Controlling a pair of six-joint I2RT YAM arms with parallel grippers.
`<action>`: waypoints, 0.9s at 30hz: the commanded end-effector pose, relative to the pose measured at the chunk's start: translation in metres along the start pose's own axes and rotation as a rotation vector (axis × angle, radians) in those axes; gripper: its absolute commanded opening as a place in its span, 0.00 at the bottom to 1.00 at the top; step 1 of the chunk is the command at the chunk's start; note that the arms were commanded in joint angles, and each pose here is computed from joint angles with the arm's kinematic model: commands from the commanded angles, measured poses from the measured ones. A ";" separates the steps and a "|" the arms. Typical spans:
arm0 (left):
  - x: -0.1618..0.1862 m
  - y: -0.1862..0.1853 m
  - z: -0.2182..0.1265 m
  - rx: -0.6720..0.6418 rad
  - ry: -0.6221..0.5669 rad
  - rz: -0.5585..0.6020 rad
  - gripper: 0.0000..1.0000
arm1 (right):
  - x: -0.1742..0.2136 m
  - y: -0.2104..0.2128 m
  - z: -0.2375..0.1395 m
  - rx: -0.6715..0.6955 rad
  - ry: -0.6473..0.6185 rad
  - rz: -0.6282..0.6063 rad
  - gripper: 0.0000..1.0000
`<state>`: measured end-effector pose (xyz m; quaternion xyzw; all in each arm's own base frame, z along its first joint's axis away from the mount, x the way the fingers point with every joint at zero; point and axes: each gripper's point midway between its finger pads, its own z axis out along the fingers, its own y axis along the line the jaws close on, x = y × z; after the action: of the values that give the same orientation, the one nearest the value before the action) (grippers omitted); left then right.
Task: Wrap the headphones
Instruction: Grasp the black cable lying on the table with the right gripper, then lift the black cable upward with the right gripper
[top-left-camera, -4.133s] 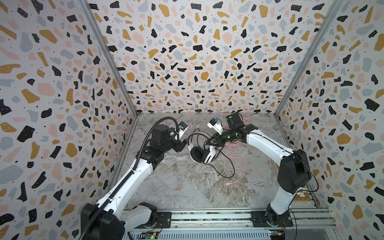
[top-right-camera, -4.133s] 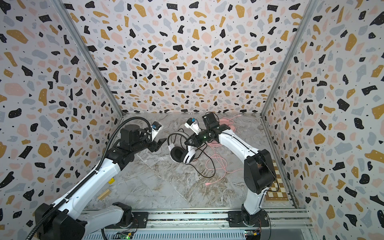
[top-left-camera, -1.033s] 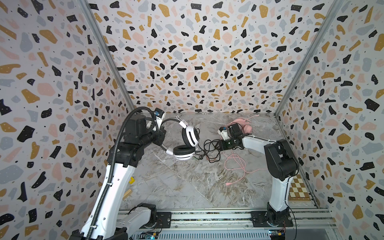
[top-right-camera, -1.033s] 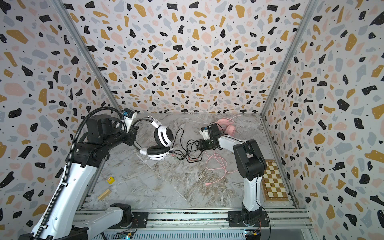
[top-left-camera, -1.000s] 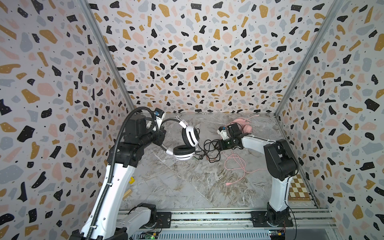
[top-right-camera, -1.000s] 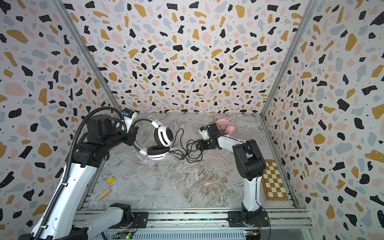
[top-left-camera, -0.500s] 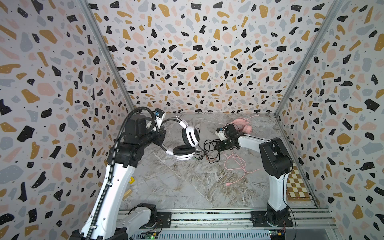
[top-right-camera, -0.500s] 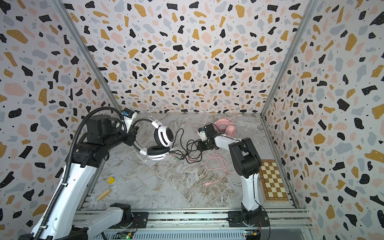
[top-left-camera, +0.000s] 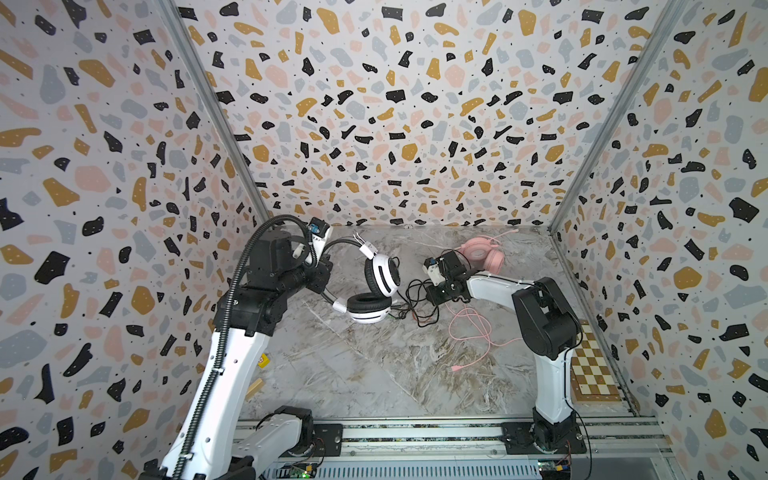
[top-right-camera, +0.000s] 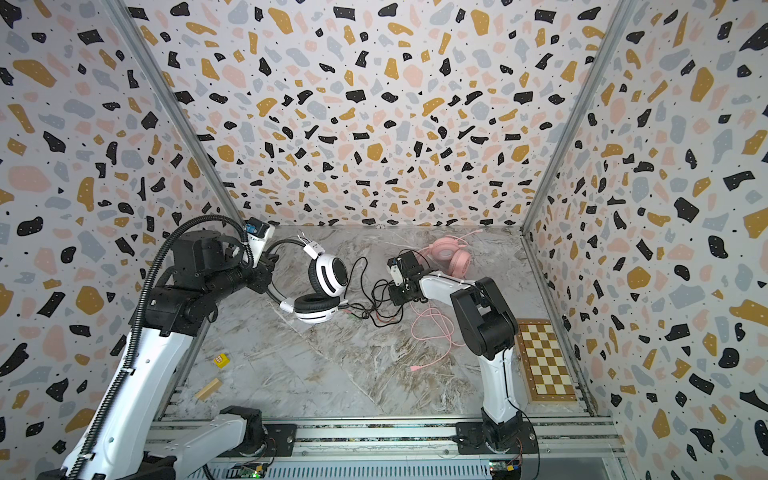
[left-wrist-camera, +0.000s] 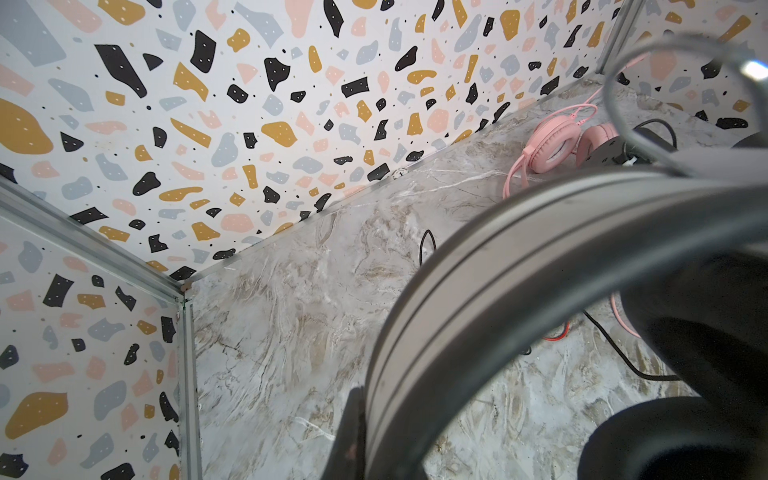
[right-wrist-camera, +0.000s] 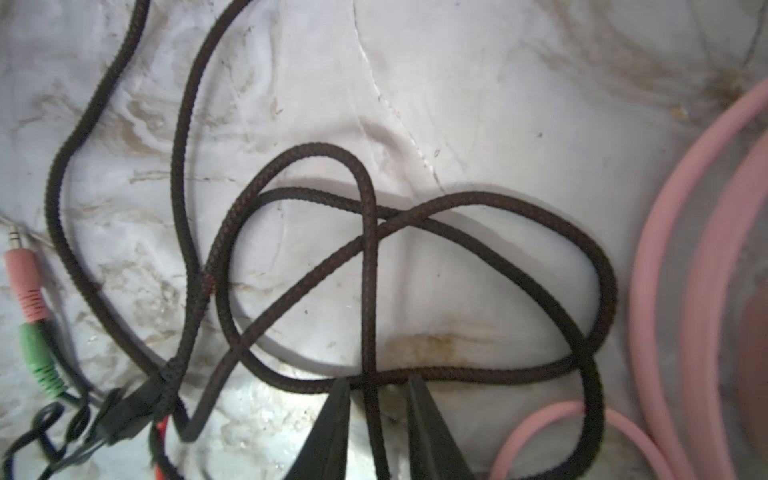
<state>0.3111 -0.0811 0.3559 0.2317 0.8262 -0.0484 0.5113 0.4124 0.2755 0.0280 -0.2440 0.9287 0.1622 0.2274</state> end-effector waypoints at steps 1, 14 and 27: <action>-0.022 0.000 -0.010 0.007 -0.100 0.001 0.00 | 0.034 -0.015 0.004 -0.002 0.099 0.066 0.15; -0.023 0.044 -0.008 -0.142 -0.160 -0.109 0.00 | -0.015 0.046 -0.139 -0.283 -0.169 0.017 0.04; -0.040 0.059 -0.003 0.054 -0.351 -0.234 0.00 | 0.002 0.111 -0.210 -0.609 -0.258 0.005 0.03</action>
<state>0.3570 -0.0161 0.3596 0.0981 0.8027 -0.1081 0.5782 0.2836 0.2668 0.1744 -0.2713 0.8498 0.3948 0.2198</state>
